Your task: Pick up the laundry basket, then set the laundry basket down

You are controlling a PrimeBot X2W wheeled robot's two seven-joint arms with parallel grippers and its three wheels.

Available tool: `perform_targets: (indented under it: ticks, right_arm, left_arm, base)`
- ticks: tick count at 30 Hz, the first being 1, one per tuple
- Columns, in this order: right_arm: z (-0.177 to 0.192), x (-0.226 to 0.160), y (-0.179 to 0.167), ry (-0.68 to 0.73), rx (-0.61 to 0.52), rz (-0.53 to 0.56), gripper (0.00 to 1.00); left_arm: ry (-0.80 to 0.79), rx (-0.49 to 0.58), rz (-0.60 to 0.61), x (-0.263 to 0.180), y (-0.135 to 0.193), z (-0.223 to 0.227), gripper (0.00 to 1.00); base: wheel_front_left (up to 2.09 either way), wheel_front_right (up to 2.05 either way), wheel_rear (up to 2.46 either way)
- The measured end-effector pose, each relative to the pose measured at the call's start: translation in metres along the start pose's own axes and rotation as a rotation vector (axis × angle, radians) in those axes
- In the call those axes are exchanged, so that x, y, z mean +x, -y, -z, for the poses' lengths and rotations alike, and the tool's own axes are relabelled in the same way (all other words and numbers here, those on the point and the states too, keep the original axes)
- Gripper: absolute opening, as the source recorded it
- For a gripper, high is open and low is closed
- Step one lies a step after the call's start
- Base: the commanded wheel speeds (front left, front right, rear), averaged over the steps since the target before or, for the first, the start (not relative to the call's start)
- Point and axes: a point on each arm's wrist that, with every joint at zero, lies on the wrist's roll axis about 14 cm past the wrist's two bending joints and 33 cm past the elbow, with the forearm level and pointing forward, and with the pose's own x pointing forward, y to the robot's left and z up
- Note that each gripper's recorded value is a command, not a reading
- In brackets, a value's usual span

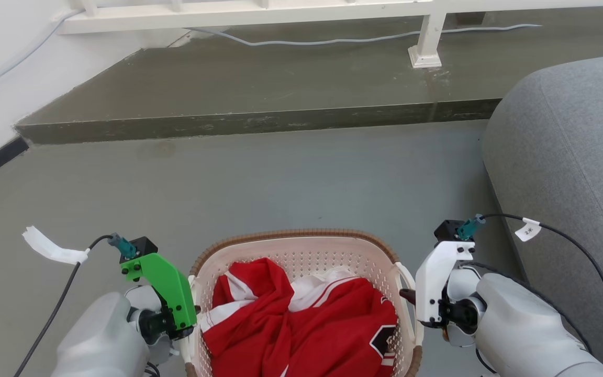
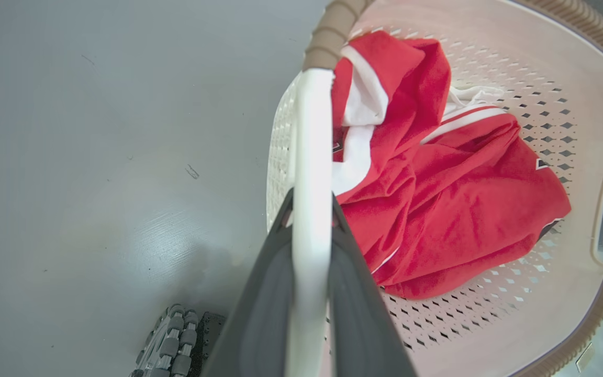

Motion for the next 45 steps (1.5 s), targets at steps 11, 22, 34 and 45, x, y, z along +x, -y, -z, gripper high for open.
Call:
perform_targets:
  ticks: [11,22,34,45]
  right_arm:
    - [0.001,0.001,0.001,-0.004,0.014,-0.003,0.00]
    - [0.002,0.002,-0.001,-0.008,0.013,-0.008,0.00]
    - [-0.004,0.007,0.006,0.015,0.020,-0.001,0.00]
    - [-0.020,0.021,0.015,0.056,0.009,0.009,0.00]
  left_arm:
    - [-0.003,-0.003,0.002,0.001,0.000,0.001,0.00]
    - [-0.006,-0.003,0.001,0.002,-0.001,0.001,0.00]
    - [0.035,0.009,0.016,0.008,0.002,-0.008,0.00]
    - [0.082,0.020,0.019,0.024,-0.002,-0.024,0.00]
  base:
    - [0.00,0.00,0.00]
    - [0.00,0.00,0.00]
    - [0.00,0.00,0.00]
    - [0.00,0.00,0.00]
